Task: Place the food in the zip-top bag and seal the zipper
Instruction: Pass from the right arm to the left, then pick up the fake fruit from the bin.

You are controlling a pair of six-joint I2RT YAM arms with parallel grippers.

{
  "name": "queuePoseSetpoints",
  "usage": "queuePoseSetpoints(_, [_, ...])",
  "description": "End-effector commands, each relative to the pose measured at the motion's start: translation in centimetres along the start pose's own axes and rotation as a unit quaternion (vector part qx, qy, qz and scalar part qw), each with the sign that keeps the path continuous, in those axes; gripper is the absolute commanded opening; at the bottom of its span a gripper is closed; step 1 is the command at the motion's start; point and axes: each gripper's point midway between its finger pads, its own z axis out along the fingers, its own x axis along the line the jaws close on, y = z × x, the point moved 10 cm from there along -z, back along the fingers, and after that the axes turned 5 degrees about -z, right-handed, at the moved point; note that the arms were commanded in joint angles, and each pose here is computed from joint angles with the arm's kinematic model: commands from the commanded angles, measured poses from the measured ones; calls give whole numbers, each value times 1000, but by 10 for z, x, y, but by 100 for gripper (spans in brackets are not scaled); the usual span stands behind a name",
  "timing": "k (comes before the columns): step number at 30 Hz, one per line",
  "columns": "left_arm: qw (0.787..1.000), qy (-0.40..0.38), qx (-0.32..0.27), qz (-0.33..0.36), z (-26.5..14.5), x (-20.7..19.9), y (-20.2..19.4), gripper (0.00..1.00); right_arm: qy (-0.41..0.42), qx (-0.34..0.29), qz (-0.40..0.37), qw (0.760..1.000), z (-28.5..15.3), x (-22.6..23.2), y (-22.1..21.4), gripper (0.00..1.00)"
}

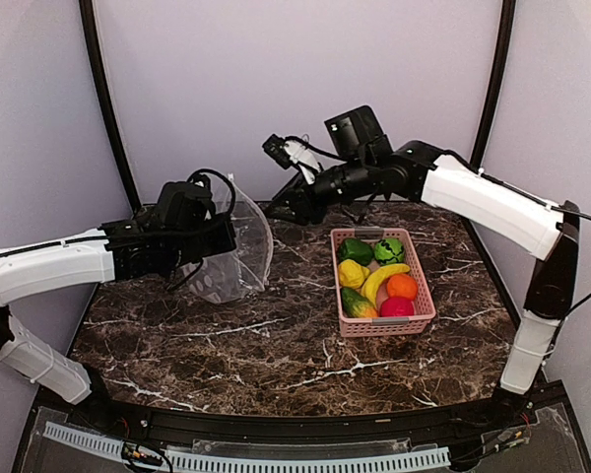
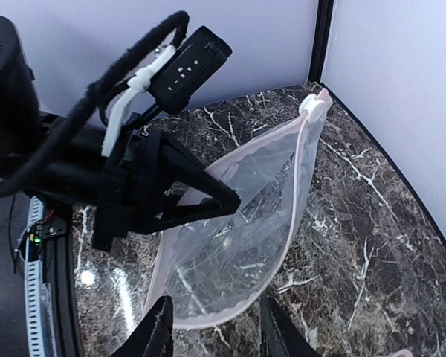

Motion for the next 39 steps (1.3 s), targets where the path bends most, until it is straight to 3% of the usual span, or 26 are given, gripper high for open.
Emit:
queuePoseSetpoints(1, [1000,-13,16,17,7,0,-2,1,41,28,11,999,-28,-13,-34,41])
queuePoseSetpoints(7, [998,-48,30,32,10,-10,0,1,72,100,67,990,-56,-54,-107,48])
queuePoseSetpoints(11, [997,-62,39,37,9,-13,0,1,40,152,90,983,-74,-77,-148,51])
queuePoseSetpoints(17, [995,-69,46,49,5,-15,2,2,19,244,11,970,-86,-86,-181,40])
queuePoseSetpoints(23, [993,-77,63,60,4,-18,2,6,0,308,-77,948,-81,-97,-198,37])
queuePoseSetpoints(34, [992,-86,80,54,2,-17,-1,6,18,374,-153,915,-56,-108,-235,48])
queuePoseSetpoints(39, [992,-86,81,49,2,-16,-2,7,20,371,-157,915,-45,-112,-241,54])
